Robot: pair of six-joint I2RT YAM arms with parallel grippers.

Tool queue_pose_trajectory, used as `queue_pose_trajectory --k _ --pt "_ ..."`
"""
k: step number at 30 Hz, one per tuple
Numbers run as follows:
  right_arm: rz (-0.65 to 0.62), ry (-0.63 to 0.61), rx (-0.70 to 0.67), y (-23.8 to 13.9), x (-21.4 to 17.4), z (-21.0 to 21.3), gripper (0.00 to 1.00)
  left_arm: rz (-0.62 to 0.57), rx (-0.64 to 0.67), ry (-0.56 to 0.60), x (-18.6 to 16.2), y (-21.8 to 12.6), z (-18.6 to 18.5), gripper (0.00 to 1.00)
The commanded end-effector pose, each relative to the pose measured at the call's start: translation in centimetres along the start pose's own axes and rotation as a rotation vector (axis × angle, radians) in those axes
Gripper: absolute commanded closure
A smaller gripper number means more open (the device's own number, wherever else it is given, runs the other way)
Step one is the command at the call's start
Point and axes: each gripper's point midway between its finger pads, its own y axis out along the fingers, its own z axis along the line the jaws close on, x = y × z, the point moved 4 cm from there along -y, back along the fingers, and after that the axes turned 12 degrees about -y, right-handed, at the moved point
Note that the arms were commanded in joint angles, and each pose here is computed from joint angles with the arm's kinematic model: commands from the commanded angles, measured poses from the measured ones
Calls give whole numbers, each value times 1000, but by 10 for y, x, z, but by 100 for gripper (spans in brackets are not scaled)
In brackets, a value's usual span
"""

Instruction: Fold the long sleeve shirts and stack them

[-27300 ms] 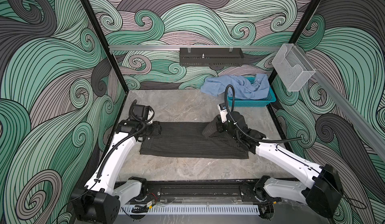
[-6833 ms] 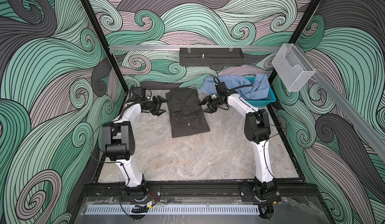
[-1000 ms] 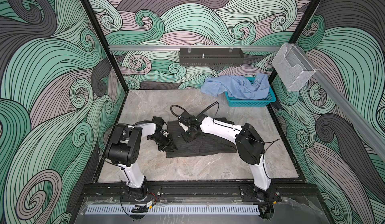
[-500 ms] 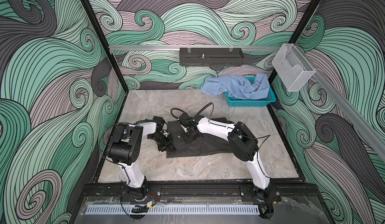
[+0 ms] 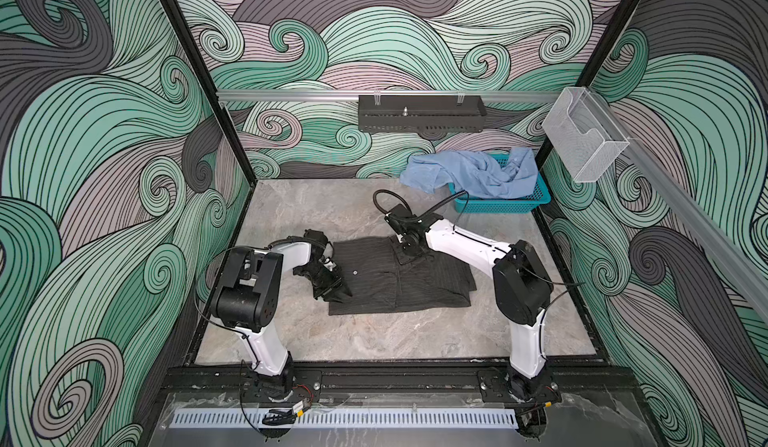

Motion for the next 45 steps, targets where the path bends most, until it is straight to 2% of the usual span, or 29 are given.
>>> queue_pose_trajectory --k 1,3,6,9,20,28,40,45 --pt "-55 -4 147 -17 6 25 90 -107 -96 86 1 -34 -25 52" --pt "-64 24 201 -16 11 34 88 -148 -151 99 0 -52 -36 47" --pt "-38 64 247 -4 13 44 87 -196 -165 92 9 -71 -36 42" --pt "2 118 258 17 7 47 86 -181 -165 82 23 -76 -29 40" --pt "161 343 255 73 -42 31 87 -193 -14 117 62 -59 -5 37" --pt "210 400 288 88 -63 33 87 -176 17 155 76 -41 2 37" --pt "215 416 343 89 -65 40 88 -29 -30 116 77 -6 12 52" --pt "213 435 374 89 -65 44 88 -10 -23 104 76 -1 15 56"
